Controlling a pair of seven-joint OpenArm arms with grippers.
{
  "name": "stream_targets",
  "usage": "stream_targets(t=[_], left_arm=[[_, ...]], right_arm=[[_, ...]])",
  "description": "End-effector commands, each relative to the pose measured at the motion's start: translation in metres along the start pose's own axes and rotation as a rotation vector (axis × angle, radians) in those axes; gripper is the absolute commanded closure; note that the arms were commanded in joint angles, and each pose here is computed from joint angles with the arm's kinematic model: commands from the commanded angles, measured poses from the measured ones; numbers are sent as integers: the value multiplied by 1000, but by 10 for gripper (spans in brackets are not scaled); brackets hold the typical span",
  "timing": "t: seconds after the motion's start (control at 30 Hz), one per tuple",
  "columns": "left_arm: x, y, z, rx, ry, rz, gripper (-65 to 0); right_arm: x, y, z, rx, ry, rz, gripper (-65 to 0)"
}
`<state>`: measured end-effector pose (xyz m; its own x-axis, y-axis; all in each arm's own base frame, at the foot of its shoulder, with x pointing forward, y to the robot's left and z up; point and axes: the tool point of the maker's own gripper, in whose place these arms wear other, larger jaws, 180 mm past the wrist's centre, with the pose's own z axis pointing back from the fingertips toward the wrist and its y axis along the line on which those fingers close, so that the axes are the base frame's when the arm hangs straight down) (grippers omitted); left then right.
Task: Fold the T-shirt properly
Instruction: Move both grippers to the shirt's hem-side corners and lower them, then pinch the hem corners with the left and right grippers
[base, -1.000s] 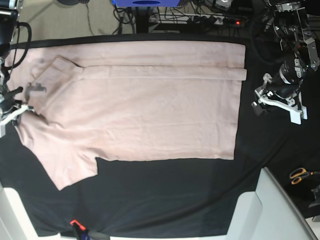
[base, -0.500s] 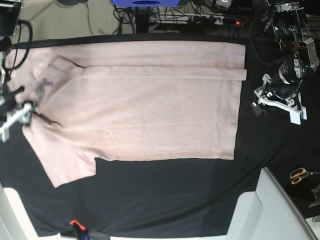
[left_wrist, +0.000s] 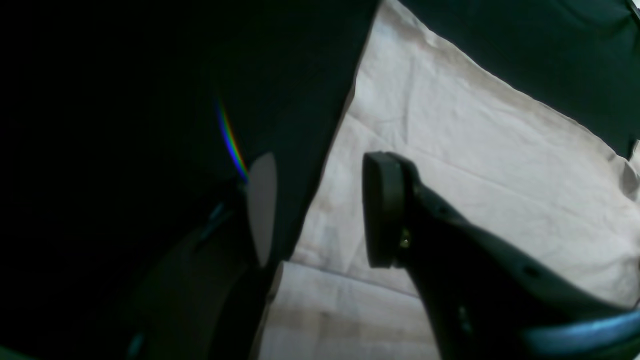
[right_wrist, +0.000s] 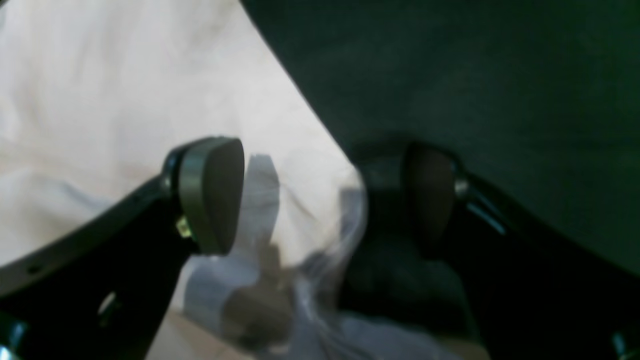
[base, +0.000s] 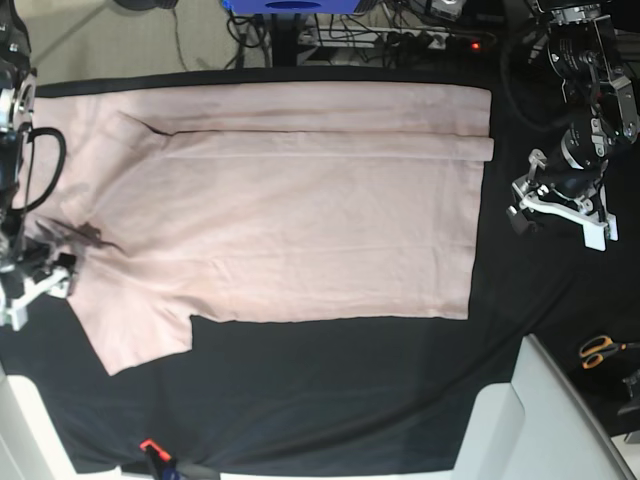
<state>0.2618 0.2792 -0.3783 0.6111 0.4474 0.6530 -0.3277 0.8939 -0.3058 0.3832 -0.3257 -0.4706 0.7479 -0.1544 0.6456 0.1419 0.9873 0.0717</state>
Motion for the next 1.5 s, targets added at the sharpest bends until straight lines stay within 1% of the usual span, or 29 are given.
stream_targets(t=[0.0,0.1,0.27,0.3,0.33,0.37,0.43,0.53,0.57,0.63,0.77,0.83,0.87,1.03,1.13,1.2,1.27,1.37,1.43,1.47], left_arm=[[14,-2,3,-8,-41,-18,-280],[15,-1,4,-7,-42,-20,-280],[15,-1,3,-7,-41,-19,-280],[15,-1,3,-7,-41,-19,-280],[15,-1,3,-7,-41,-19,-280],[15,-1,3,-7,-41,-19,-280],[19,-3,3,-11,-51,-19,-280],[21,-2,-2,-9,-51,-8,-280],[24,-2,-7,-9,-51,3,-280],[30,0,-19,-9,-50,35,-280],[49,1,-51,-8,-41,110,-276],[64,4,-65,8,-41,117,-276],[72,-1,-74,11,-37,111,-276],[86,-20,-113,48,36,32,-281],[85,-26,-134,47,87,84,-285],[85,-24,-145,47,74,102,-286],[84,-20,-154,51,52,108,-323],[83,-15,-163,51,16,127,-443],[85,-16,-166,42,-6,129,-492],[85,-16,-167,42,-13,130,-504]], right_arm=[[21,-11,4,-14,-52,3,-474],[4,-13,0,-18,-25,-11,-474],[-4,-12,-3,-17,-26,-28,-473],[-5,-12,-3,-17,-25,-28,-458],[-5,-12,-3,-17,-25,-28,-423],[-5,-12,-3,-15,-25,-28,-371],[-5,-11,-3,-12,-25,-27,-237],[-4,-11,-3,-14,-26,-28,-53],[-5,-10,-3,-12,-26,-28,0],[-5,-10,-3,-12,-26,-28,-8],[-5,-10,-3,-12,-26,-28,0],[-5,-10,-3,-12,-26,-28,0],[-5,-10,-3,-12,-26,-28,0],[-6,-10,-3,-9,-25,-27,0],[-6,-10,-3,-8,-25,-27,0],[-7,-10,-3,-8,-20,-27,0],[-6,-11,-3,-9,-22,-25,0],[-6,-12,-2,-11,-21,-24,0],[-6,-12,-2,-11,-21,-24,0],[-6,-12,-2,-11,-21,-24,0]])
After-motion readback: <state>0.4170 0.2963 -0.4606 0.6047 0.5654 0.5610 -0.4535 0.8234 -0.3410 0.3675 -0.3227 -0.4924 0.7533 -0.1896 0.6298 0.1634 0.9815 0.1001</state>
